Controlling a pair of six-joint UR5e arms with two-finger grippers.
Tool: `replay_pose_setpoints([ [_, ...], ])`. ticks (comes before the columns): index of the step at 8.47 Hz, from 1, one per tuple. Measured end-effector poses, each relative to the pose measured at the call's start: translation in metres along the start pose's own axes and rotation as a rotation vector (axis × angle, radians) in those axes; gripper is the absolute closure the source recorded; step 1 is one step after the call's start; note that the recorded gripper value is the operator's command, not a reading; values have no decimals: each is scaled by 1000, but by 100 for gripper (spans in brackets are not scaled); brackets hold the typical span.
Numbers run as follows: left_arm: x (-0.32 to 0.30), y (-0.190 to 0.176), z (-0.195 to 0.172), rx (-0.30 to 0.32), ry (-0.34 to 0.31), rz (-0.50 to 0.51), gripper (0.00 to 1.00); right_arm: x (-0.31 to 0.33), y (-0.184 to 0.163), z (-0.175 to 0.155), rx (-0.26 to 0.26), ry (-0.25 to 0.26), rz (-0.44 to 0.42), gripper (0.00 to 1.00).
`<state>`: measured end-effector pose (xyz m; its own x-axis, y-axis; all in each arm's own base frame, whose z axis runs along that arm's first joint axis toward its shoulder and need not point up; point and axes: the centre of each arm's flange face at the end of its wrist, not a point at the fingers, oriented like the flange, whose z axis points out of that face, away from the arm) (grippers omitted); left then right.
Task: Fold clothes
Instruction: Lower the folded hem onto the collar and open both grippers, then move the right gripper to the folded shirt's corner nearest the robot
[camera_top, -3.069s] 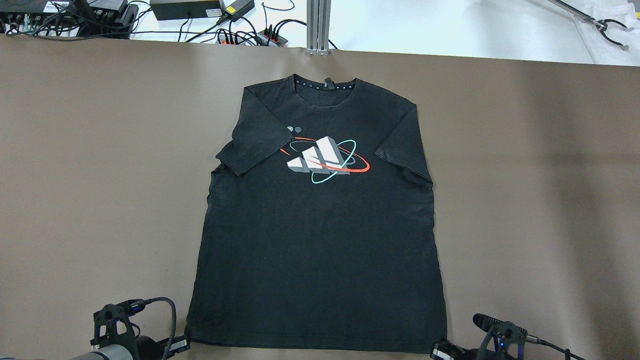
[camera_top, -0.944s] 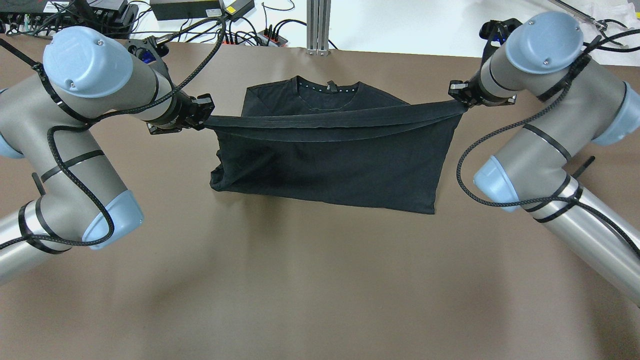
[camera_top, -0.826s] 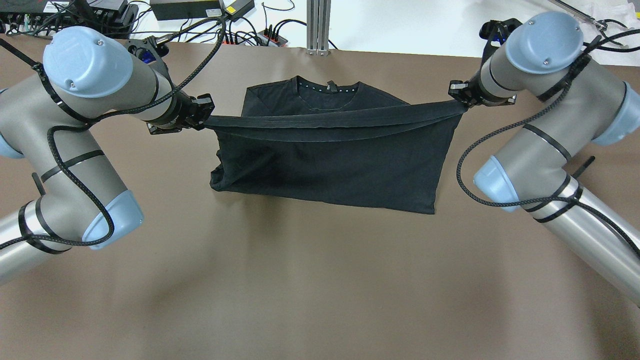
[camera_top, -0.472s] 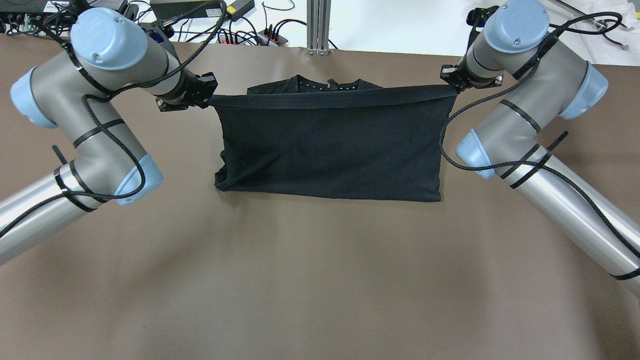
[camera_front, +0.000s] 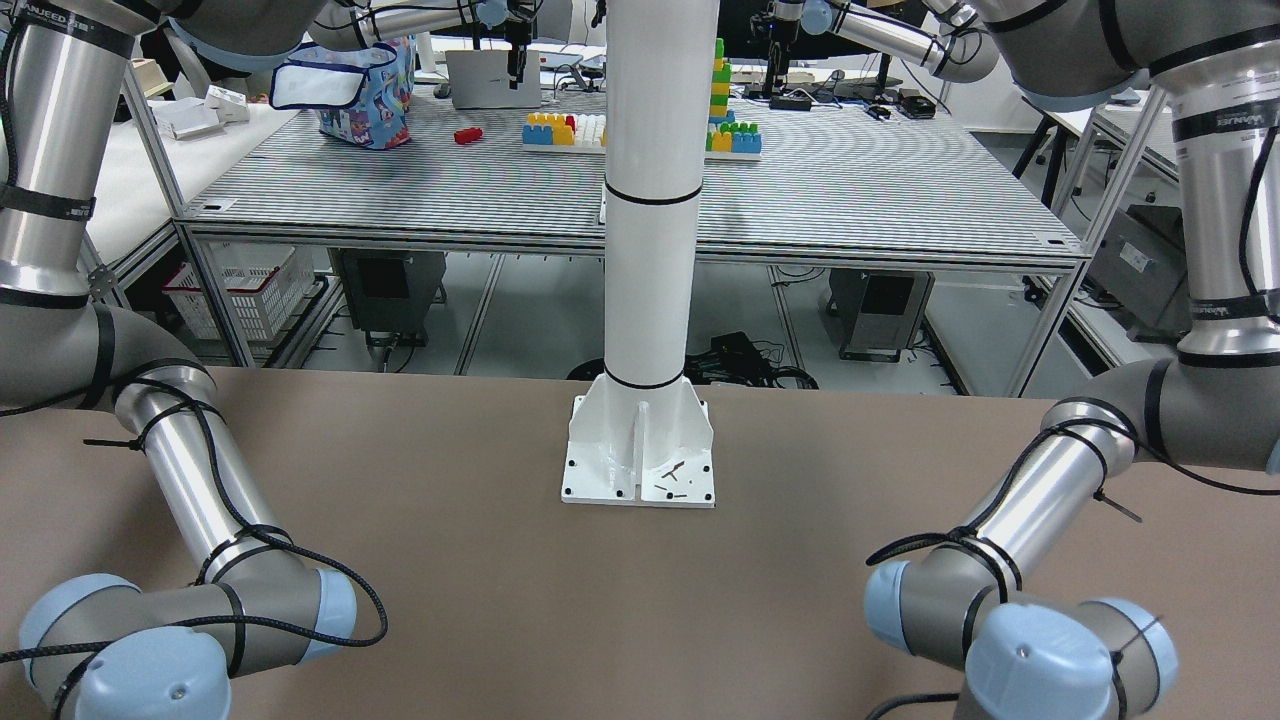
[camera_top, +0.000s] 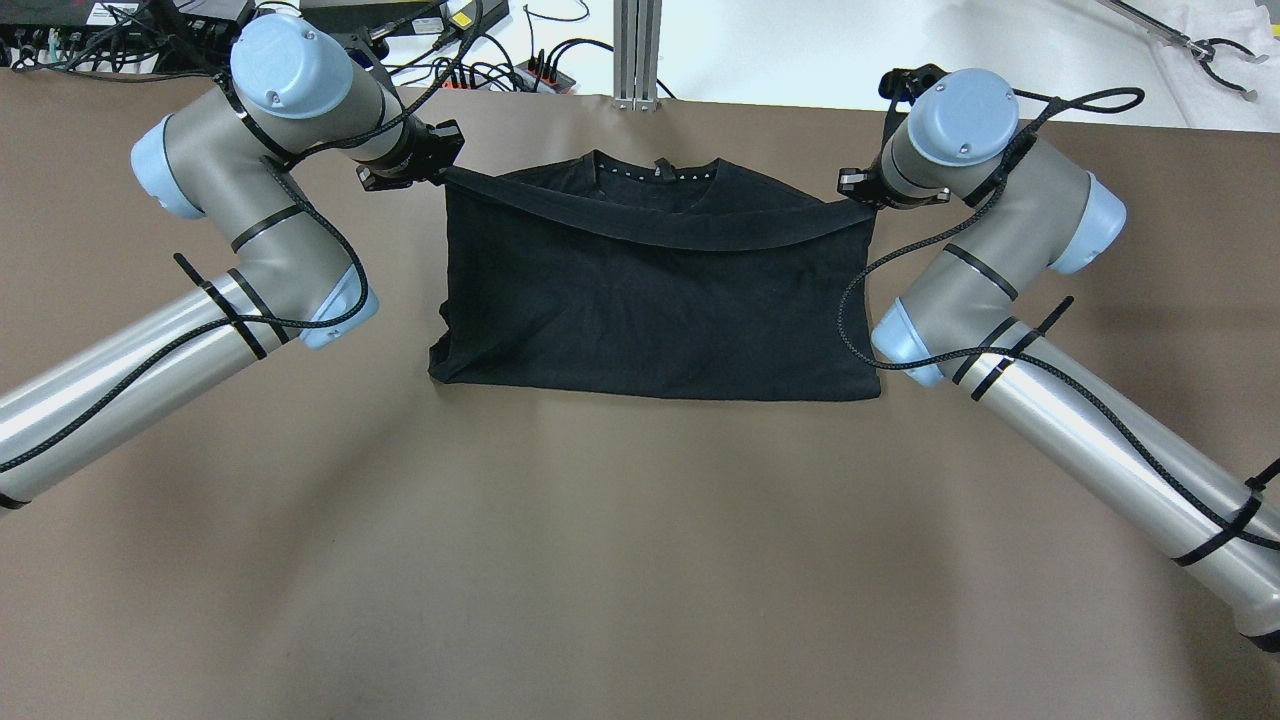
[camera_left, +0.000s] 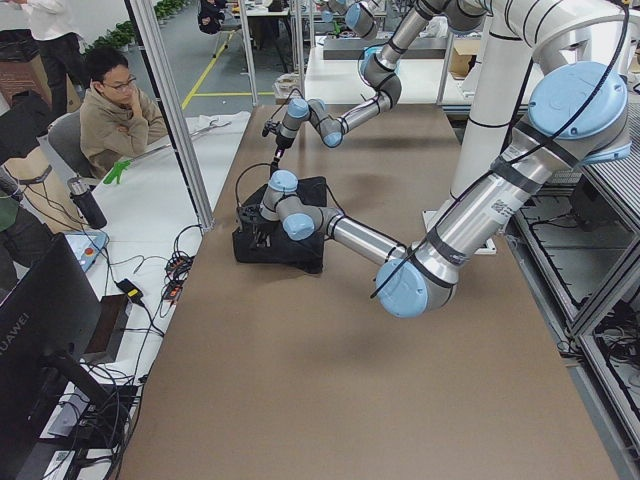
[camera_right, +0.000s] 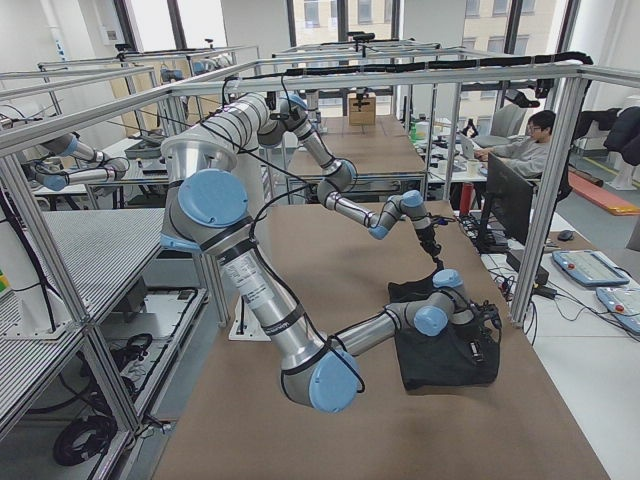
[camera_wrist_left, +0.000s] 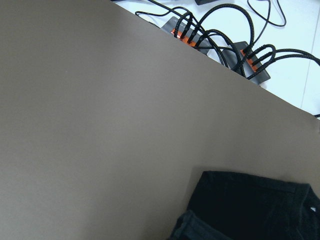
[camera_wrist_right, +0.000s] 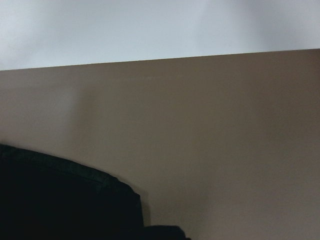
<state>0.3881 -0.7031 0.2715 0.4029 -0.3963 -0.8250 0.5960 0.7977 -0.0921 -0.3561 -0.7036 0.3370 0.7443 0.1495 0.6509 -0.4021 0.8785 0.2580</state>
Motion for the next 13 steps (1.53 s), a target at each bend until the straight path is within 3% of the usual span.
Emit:
replay_pose_setpoints([
  [1,-2,-5,15,4,7,2,100,-2,2,6,0,4,-3,99],
  [2,-6,-10,27,8,12,3,95,-3,3,9,0,8,-4,90],
  [3,-10,-15,35,13,18,3,56,-2,2,12,11,7,-6,72],
  [4,-12,-18,40,20,21,3,40,-1,1,14,24,0,-4,49],
  [5,-13,-21,43,33,20,2,33,-2,1,16,35,-10,13,41],
  [6,-14,-23,45,42,16,1,27,-5,-1,14,50,-37,64,41],
  [8,-15,-25,47,49,12,-4,22,-24,-7,-7,79,-146,257,36],
  [10,-18,-24,47,50,13,-9,19,-30,3,-35,64,-238,349,36],
  [13,-20,-19,47,44,18,-10,18,0,102,-58,-7,-340,342,37],
])
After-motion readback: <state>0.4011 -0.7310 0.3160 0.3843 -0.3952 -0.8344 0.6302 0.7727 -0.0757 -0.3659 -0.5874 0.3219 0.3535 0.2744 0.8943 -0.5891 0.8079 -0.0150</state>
